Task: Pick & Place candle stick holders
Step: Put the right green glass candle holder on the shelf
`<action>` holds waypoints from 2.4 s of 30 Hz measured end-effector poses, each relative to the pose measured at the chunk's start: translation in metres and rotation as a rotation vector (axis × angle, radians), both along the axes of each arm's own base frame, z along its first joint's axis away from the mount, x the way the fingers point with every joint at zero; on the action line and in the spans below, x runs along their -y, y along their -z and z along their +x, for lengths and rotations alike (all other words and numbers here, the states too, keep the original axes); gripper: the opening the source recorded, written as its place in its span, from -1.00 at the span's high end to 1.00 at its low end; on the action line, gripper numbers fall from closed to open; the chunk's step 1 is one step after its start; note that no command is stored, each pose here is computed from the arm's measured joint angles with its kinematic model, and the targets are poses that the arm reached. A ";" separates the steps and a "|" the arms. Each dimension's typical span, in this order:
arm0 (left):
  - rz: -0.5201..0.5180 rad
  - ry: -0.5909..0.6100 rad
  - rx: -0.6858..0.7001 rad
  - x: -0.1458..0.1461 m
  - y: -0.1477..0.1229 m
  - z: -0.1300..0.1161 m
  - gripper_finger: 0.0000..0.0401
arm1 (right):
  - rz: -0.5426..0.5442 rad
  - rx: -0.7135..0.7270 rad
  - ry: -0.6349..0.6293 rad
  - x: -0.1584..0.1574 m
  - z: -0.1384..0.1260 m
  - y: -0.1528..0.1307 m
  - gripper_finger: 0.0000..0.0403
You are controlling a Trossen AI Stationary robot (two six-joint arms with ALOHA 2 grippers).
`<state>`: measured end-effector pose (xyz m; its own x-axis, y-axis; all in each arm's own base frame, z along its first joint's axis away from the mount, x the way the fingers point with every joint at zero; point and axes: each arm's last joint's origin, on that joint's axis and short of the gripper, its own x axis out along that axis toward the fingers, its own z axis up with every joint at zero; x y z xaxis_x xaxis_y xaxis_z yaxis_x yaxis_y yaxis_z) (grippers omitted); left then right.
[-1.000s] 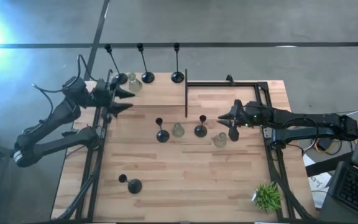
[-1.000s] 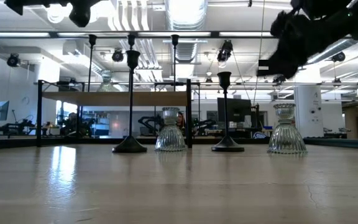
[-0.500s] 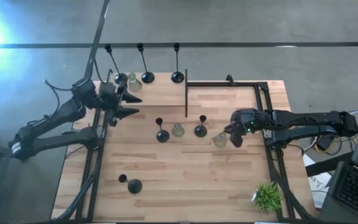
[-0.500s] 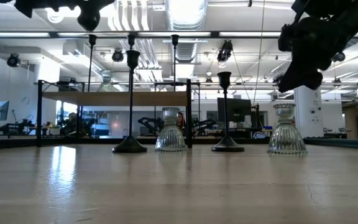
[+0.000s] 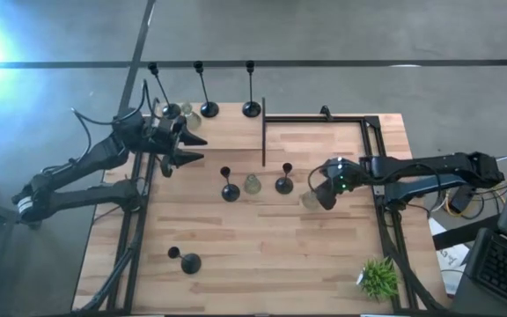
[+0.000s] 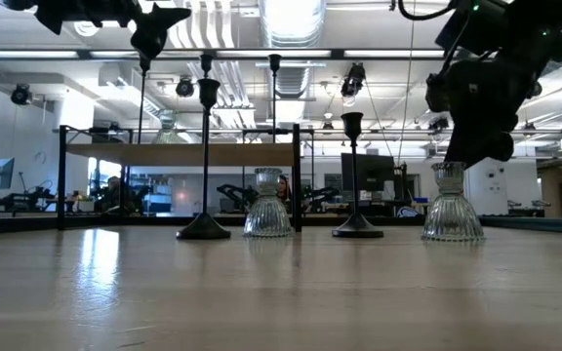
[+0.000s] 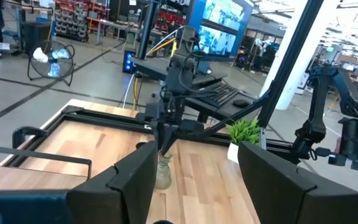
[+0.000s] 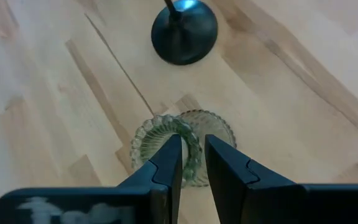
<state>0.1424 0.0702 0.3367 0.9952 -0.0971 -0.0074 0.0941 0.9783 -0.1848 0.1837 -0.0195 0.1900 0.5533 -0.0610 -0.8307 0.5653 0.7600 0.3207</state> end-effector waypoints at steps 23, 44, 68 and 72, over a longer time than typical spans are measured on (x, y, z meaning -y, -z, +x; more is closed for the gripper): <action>-0.023 0.075 -0.027 -0.004 0.003 0.009 -0.13 | -0.086 -0.093 -0.079 0.001 0.006 -0.045 0.94; 0.348 0.046 0.038 0.016 -0.009 0.021 -0.13 | -0.556 0.135 -0.187 -0.018 0.016 -0.200 0.95; 0.833 -0.252 -0.191 0.070 -0.008 0.126 -0.13 | -0.679 0.198 -0.467 -0.046 0.116 -0.222 0.95; 0.834 -0.253 -0.189 0.070 -0.013 0.141 -0.13 | -0.696 0.206 -0.486 -0.047 0.119 -0.225 0.95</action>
<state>0.2831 0.0002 0.3498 0.9611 0.2361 -0.1436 -0.1032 0.7888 0.6060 0.3028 0.0276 0.4155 0.7848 -0.2355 -0.5732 0.1095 0.9631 -0.2458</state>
